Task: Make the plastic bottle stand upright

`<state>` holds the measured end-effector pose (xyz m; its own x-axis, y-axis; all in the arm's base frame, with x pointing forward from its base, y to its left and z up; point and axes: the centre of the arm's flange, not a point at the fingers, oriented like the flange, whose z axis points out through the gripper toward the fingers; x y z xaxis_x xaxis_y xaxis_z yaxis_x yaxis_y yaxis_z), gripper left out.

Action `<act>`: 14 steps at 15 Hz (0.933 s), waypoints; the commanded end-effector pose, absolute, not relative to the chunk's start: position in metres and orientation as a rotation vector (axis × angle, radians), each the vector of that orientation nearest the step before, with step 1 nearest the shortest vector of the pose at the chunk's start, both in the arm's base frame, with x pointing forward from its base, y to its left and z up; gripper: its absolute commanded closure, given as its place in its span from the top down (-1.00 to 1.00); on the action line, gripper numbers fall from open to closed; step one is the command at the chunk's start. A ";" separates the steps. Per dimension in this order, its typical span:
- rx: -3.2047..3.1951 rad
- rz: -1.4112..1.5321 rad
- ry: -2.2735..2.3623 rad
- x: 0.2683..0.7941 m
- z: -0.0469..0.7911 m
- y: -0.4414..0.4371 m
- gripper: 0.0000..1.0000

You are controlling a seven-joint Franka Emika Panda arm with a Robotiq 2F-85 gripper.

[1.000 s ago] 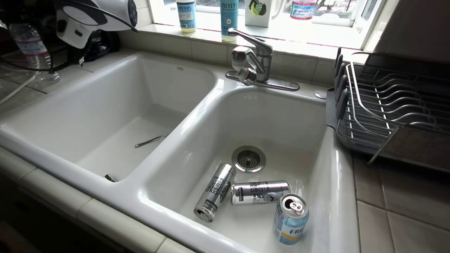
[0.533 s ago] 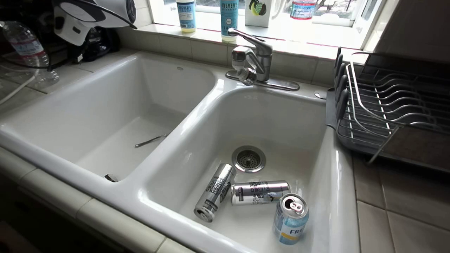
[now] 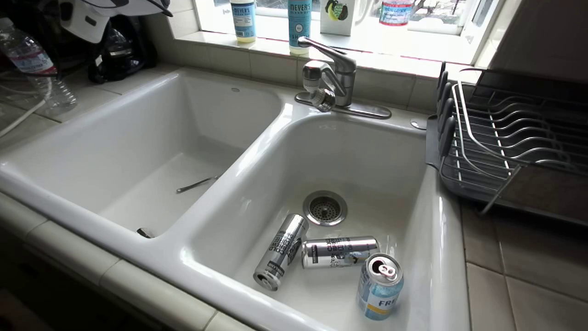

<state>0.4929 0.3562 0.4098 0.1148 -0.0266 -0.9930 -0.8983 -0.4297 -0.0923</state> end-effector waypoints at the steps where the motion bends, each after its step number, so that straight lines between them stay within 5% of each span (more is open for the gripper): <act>1: -1.748 1.299 0.948 0.475 0.443 0.347 1.00; 14: -2.537 0.929 0.920 0.384 0.611 0.233 1.00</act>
<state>0.4001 0.2635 0.5902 0.5256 -0.4039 -0.7487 -0.6885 -0.7189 -0.0956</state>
